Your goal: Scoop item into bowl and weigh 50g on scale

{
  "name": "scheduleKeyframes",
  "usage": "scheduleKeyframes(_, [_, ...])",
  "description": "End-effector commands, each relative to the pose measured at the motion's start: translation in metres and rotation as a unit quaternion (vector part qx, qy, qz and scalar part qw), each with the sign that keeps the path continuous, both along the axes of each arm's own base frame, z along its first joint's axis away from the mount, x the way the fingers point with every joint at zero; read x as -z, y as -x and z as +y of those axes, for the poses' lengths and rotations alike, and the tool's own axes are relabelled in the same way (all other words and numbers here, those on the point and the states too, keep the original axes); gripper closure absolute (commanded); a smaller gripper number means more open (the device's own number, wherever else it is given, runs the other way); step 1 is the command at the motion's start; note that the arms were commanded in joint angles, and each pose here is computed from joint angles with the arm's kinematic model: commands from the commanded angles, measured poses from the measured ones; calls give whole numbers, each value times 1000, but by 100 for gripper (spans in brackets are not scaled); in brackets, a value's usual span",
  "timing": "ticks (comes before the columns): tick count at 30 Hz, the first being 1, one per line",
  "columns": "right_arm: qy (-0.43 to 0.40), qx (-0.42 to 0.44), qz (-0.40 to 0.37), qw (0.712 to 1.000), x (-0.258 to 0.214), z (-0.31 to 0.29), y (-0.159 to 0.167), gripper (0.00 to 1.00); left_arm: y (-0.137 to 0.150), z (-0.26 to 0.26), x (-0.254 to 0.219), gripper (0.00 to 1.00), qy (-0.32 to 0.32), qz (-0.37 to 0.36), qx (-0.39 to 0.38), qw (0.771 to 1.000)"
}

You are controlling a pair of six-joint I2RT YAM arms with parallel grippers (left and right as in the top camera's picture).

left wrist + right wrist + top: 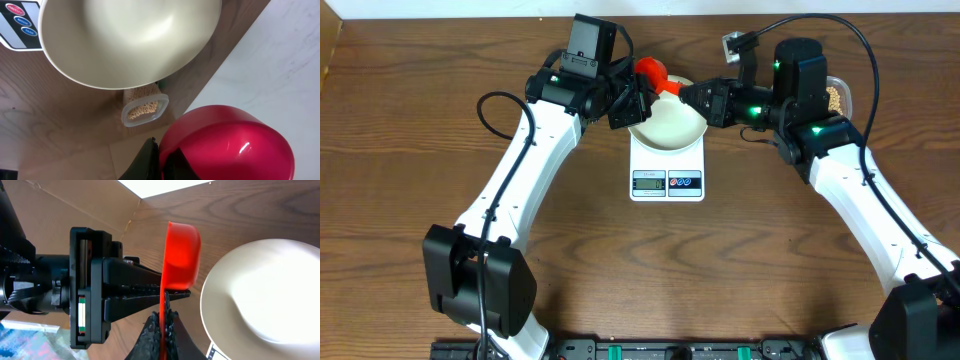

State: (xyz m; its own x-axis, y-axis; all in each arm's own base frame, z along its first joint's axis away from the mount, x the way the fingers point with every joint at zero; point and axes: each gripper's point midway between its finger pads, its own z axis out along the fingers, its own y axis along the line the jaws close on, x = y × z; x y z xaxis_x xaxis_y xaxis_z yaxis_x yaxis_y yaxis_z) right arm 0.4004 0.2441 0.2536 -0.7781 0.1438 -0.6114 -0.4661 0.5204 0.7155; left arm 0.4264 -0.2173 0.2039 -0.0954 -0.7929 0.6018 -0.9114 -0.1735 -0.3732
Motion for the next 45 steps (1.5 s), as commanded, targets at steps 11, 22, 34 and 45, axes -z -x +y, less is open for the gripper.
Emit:
scheduleKeyframes(11, [-3,-7,-21,1000,-11,4,-2,99,1,-2,-14,89,3,-20,14,1000])
scheduleKeyframes(22, [-7,37,-12,999,-12,-20,-18,99,0,-2,-14,51,2,-21,15,1000])
scheduleKeyframes(34, [-16,95,-15,995,-17,-67,-42,99,-12,-3,-24,51,-85,-181,158,967])
scheduleKeyframes(45, [-16,162,-16,986,-17,-130,-62,99,-11,7,-47,59,-234,-394,366,810])
